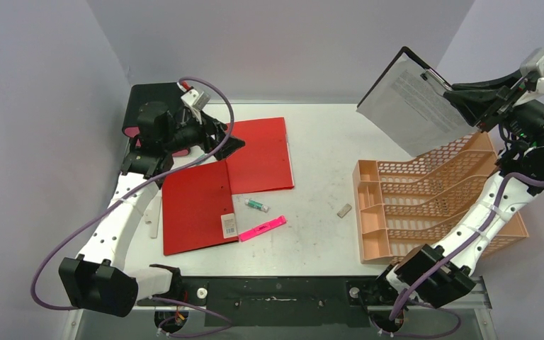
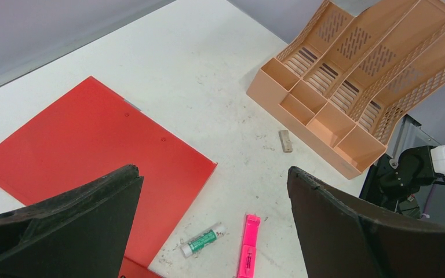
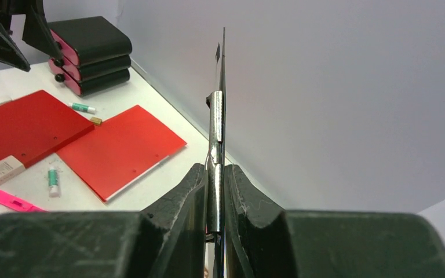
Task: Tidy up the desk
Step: Pick up the folder from the center of the board.
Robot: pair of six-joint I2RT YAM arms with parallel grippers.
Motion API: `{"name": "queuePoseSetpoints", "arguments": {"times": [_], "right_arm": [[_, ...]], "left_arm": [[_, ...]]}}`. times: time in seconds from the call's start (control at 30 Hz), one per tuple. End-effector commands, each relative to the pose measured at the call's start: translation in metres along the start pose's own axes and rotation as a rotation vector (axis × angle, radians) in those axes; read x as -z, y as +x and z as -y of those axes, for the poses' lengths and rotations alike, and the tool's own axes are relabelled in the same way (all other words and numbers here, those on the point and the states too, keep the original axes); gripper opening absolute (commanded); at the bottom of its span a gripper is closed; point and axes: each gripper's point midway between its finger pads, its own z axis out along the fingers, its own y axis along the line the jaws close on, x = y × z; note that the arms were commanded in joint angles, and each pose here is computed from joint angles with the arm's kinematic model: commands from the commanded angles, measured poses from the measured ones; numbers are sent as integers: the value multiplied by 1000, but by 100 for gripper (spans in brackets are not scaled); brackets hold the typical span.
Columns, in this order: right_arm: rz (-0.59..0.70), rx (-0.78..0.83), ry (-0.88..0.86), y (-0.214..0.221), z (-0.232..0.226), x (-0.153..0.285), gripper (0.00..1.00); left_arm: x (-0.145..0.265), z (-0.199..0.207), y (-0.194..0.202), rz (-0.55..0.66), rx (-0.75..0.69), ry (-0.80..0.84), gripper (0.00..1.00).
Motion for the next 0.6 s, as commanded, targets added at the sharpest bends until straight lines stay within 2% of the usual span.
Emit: {"name": "queuePoseSetpoints", "arguments": {"times": [0.0,0.37,0.57], "right_arm": [[-7,-86,5,9,9,2,5],[-2,-349,-12,11,2,-2,5],[7,-571,-251,31,-24,-50,5]], "left_arm": [[9,-1,-12,47,-57,-37,96],[7,-15,-16,73,-40,-110,96],[7,-18,-15,75,-47,-121,96]]}}
